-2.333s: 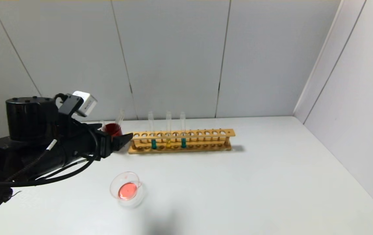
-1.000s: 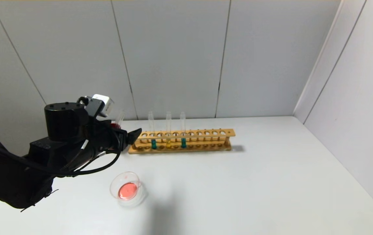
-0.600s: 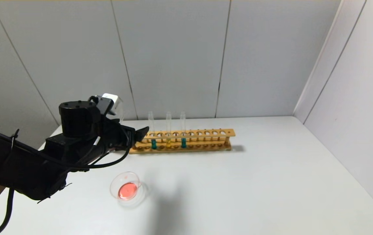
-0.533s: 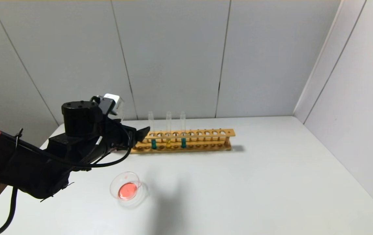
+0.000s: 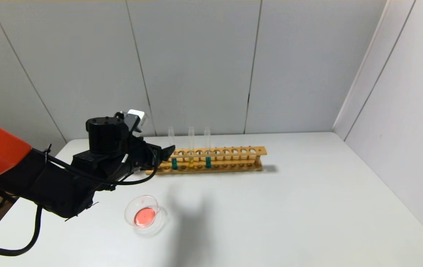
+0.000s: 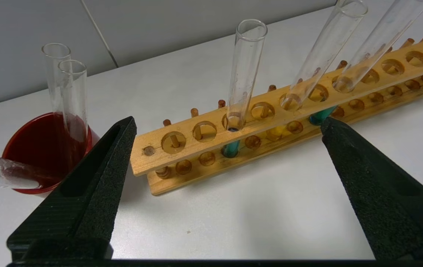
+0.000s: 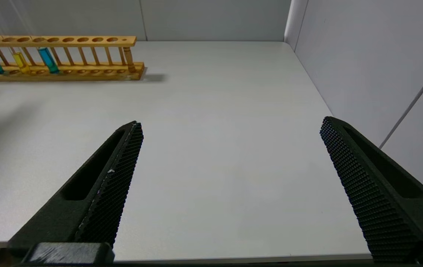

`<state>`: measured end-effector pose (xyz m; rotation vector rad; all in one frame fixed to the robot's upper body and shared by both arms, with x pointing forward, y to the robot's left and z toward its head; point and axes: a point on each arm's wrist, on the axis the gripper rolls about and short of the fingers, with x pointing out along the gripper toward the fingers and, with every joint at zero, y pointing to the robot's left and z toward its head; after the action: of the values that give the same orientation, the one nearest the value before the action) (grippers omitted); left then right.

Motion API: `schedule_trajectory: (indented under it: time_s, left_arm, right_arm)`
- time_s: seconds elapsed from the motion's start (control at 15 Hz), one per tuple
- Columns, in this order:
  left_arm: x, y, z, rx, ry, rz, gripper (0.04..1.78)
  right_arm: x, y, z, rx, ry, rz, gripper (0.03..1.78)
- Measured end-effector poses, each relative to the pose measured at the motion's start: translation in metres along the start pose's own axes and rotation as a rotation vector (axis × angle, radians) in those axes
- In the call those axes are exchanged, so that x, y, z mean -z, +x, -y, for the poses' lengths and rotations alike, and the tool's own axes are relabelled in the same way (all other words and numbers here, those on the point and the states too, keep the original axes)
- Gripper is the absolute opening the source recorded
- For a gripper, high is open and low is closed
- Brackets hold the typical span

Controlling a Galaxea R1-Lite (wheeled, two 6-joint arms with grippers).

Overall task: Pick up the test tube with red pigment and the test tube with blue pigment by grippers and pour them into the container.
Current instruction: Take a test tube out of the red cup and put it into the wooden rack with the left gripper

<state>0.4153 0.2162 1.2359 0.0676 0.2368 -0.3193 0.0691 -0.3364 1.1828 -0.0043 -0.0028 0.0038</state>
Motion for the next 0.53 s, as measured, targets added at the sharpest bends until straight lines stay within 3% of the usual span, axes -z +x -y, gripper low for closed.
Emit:
schedule_trajectory:
  time_s: [0.53]
  left_arm:
    - [0.008,0.029,0.004,0.006,0.001,0.006,1.75]
  right_arm:
    - [0.0,0.0,0.0,0.0,0.0,0.0,1.75]
